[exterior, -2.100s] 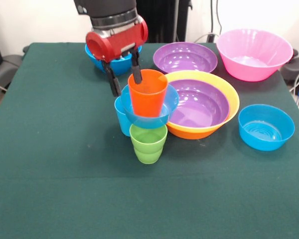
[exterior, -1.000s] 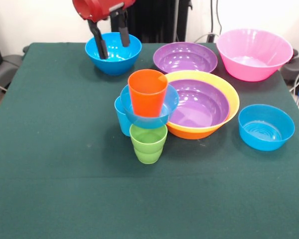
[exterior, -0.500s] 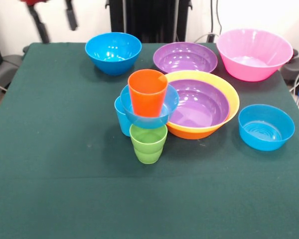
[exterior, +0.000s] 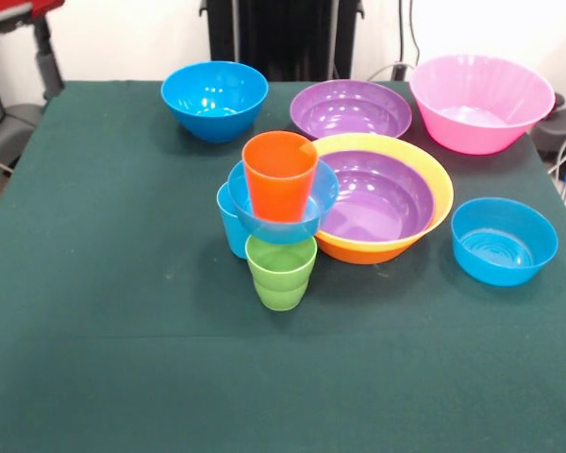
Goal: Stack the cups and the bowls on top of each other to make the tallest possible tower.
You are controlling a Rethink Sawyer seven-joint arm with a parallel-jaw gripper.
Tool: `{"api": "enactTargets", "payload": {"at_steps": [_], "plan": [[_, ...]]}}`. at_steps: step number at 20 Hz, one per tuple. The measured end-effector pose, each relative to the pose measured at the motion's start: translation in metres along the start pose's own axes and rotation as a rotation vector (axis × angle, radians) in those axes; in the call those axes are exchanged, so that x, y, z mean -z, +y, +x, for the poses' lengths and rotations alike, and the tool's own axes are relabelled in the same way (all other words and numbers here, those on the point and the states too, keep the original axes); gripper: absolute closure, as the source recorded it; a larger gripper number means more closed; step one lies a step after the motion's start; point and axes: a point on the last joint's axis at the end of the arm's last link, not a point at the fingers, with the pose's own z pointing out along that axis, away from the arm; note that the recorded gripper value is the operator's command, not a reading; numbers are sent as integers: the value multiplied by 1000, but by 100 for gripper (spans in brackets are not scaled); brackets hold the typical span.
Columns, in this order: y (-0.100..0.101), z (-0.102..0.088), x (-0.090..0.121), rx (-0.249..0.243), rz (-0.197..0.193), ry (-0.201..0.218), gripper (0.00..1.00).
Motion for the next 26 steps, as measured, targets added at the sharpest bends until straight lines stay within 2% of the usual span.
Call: {"api": "enactTargets", "payload": {"at_steps": [4, 6, 7, 12, 19, 26], "plan": [[-16, 0, -21, -24, -10, -19, 0], [-18, 0, -27, -28, -15, -22, 0], [-20, -1, -38, -34, -25, -28, 0], [-21, -3, -57, -55, -64, -52, 0], [-18, -7, -68, -77, -104, -82, 0], [-18, -10, -70, -88, -116, -96, 0]]}}
